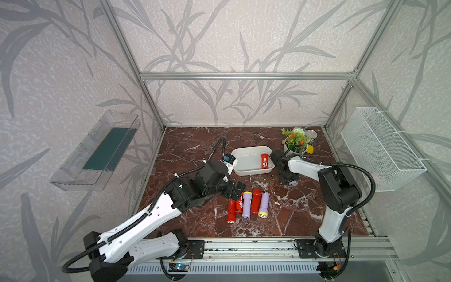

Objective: Put the flashlights into the storage boxes
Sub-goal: Pick up the flashlight from the center of the board.

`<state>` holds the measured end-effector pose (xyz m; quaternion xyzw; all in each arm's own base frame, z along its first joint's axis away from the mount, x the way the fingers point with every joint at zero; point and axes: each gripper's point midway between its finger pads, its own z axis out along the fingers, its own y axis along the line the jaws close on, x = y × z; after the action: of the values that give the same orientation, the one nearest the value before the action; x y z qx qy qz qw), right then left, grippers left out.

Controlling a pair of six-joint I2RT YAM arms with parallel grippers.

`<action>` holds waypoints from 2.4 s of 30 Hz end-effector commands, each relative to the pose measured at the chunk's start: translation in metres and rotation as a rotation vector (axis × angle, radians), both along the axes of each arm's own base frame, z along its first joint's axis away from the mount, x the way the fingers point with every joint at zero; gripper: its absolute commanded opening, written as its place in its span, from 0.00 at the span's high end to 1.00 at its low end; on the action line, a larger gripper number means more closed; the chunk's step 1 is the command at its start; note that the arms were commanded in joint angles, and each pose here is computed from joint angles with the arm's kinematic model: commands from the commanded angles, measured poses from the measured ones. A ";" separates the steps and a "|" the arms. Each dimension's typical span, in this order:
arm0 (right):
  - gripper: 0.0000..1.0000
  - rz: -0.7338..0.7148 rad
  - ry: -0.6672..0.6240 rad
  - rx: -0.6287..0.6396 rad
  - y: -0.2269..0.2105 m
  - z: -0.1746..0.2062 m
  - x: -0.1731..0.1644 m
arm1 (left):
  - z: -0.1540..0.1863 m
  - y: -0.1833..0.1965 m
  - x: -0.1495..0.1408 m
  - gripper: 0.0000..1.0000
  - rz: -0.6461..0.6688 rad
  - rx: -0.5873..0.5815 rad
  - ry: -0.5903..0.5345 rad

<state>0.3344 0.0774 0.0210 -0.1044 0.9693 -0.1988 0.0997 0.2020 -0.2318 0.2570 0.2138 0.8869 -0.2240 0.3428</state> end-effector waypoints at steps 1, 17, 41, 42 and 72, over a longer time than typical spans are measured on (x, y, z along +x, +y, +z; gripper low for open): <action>0.69 -0.003 0.059 0.031 0.006 0.001 -0.016 | -0.003 0.007 -0.001 0.01 0.025 0.010 0.005; 0.69 -0.004 0.069 0.125 0.028 0.018 -0.041 | 0.000 0.007 -0.001 0.01 0.027 0.009 0.001; 0.70 -0.004 0.033 0.123 0.037 0.037 -0.080 | 0.003 0.011 -0.005 0.01 0.032 -0.022 -0.003; 0.70 -0.002 0.026 0.122 0.036 0.042 -0.079 | 0.003 0.011 -0.005 0.01 0.034 -0.022 -0.001; 0.71 0.123 -0.114 0.335 0.136 0.125 0.029 | 0.007 0.022 -0.003 0.01 0.059 0.006 -0.039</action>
<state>0.3575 0.2007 0.1538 -0.1176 0.9721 -0.0419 0.1988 0.1990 -0.2188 0.2663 0.1969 0.8830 -0.2237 0.3627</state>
